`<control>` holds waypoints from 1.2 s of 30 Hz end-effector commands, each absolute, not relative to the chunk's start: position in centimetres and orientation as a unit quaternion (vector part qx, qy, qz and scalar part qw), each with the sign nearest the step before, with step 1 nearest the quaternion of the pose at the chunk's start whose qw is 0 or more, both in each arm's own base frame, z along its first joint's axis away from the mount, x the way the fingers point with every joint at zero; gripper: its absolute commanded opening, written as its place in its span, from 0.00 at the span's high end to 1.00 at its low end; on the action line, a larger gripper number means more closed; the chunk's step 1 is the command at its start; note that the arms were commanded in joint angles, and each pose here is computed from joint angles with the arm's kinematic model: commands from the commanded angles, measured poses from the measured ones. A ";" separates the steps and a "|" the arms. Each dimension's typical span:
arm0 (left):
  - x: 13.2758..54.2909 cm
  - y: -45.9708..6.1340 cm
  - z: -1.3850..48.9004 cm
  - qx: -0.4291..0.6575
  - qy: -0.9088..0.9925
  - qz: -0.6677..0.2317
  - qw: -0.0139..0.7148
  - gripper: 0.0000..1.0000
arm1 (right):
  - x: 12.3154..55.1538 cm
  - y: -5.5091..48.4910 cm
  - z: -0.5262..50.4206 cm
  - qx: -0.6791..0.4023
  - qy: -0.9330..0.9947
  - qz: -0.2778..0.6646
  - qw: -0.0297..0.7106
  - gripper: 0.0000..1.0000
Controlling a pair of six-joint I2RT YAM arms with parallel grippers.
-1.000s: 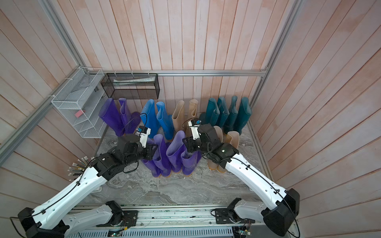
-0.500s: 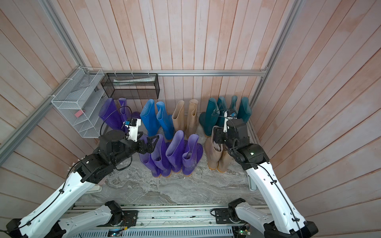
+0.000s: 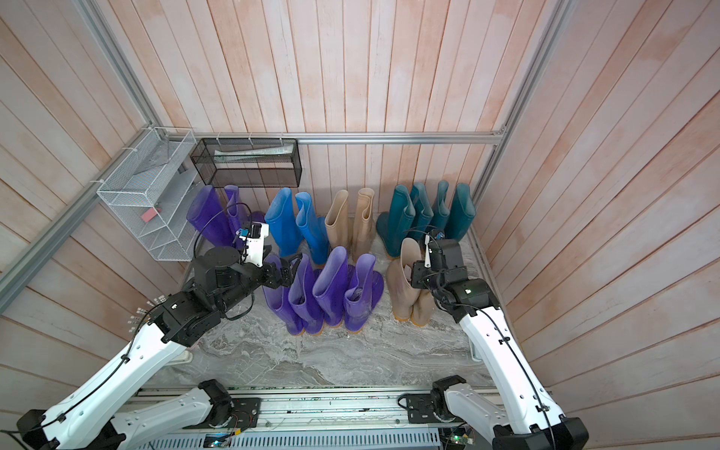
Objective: Match and arrange rain boots in pairs
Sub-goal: Adjust a pair of rain boots at the center of the board.
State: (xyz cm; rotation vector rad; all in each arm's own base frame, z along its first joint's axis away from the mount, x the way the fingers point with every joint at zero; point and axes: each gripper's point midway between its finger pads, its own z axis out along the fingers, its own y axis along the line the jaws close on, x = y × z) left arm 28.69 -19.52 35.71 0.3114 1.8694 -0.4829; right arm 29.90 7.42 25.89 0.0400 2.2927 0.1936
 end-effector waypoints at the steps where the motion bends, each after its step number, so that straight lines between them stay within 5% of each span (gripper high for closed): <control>1: 29.0 -19.3 36.0 0.130 0.785 -0.201 0.572 0.00 | 29.6 8.4 26.3 0.007 0.909 0.107 0.402 1.00; 12: 28.9 -19.4 36.2 0.133 0.782 -0.204 0.574 0.00 | 29.3 9.7 29.5 0.002 0.891 0.150 0.428 0.98; 13: 29.0 -19.4 36.1 0.133 0.782 -0.205 0.573 0.00 | 29.4 8.6 30.0 0.016 0.890 0.125 0.438 0.75; 14: 28.9 -19.5 36.0 0.135 0.783 -0.206 0.572 0.00 | 29.2 7.5 30.4 0.029 0.890 0.100 0.444 0.64; 23: 29.1 -19.5 35.9 0.138 0.777 -0.204 0.580 0.00 | 27.8 2.3 31.2 0.076 0.884 -0.028 0.461 0.33; 29: 29.3 -18.8 35.9 0.129 0.772 -0.197 0.590 0.00 | 27.6 3.0 29.7 0.069 0.892 -0.003 0.446 0.20; 36: 28.7 -18.3 35.4 0.123 0.773 -0.202 0.589 0.00 | 28.7 5.8 28.4 0.048 0.895 0.076 0.437 0.19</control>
